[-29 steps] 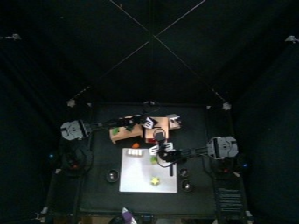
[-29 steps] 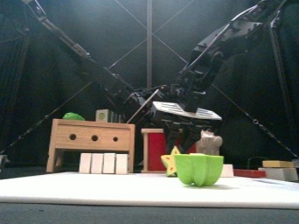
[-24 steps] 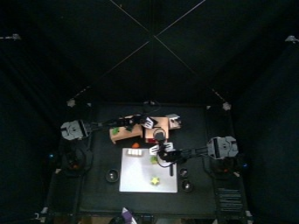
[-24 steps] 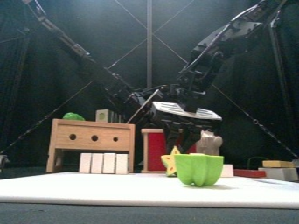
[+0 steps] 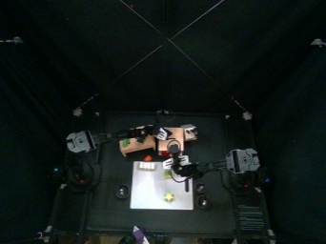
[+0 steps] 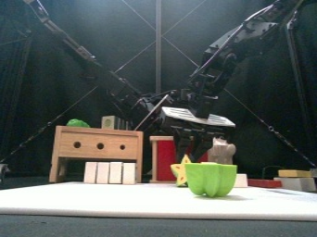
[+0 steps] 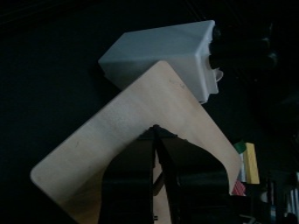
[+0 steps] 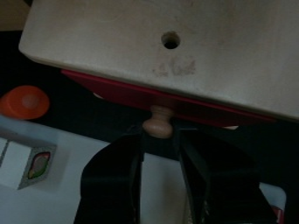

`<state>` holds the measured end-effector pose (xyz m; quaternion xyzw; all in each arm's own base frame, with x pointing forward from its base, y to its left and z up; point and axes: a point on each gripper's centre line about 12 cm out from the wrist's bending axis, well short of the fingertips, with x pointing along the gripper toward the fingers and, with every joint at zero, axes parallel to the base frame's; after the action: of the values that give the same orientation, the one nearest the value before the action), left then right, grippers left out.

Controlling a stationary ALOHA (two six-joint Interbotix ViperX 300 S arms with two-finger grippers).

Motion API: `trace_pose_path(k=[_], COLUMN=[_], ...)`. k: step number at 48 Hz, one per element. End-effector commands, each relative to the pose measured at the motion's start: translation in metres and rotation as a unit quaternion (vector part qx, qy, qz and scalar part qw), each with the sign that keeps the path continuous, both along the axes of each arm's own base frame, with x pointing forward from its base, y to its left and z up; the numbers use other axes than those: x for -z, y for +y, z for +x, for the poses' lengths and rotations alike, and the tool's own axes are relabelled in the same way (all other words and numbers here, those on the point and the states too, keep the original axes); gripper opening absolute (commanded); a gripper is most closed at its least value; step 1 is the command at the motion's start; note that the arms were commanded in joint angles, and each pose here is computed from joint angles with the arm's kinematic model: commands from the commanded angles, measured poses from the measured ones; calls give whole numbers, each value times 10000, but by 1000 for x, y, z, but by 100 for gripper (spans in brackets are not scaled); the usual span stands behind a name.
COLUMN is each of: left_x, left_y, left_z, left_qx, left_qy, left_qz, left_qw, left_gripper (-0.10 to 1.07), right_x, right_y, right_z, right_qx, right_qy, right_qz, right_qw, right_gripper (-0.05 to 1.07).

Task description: Open drawer

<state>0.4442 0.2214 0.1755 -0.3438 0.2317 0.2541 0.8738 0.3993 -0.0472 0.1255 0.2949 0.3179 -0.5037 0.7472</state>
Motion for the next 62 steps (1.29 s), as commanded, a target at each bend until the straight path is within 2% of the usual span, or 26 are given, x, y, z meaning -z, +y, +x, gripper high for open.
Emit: trace_pose_path(k=[1,35,62], left_x=[-7,-8,-9], left_y=[4,3,3], left_z=[0,0,0], left_qx=[-17,-13,-13], left_qy=[-61,-71,-84], left_qz=[58,56,63], left_qw=[10000,10000,9999], left_gripper=[44,44,44], right_x=[-14,-10,-11], right_y=[9,65,90], right_z=[6,5,4], right_qx=[-78,-436,-592], right_qy=[-201,-181,-195], right_qz=[26,389,574], right_qw=[9998,9981,9964], right_gripper=[60,60,60])
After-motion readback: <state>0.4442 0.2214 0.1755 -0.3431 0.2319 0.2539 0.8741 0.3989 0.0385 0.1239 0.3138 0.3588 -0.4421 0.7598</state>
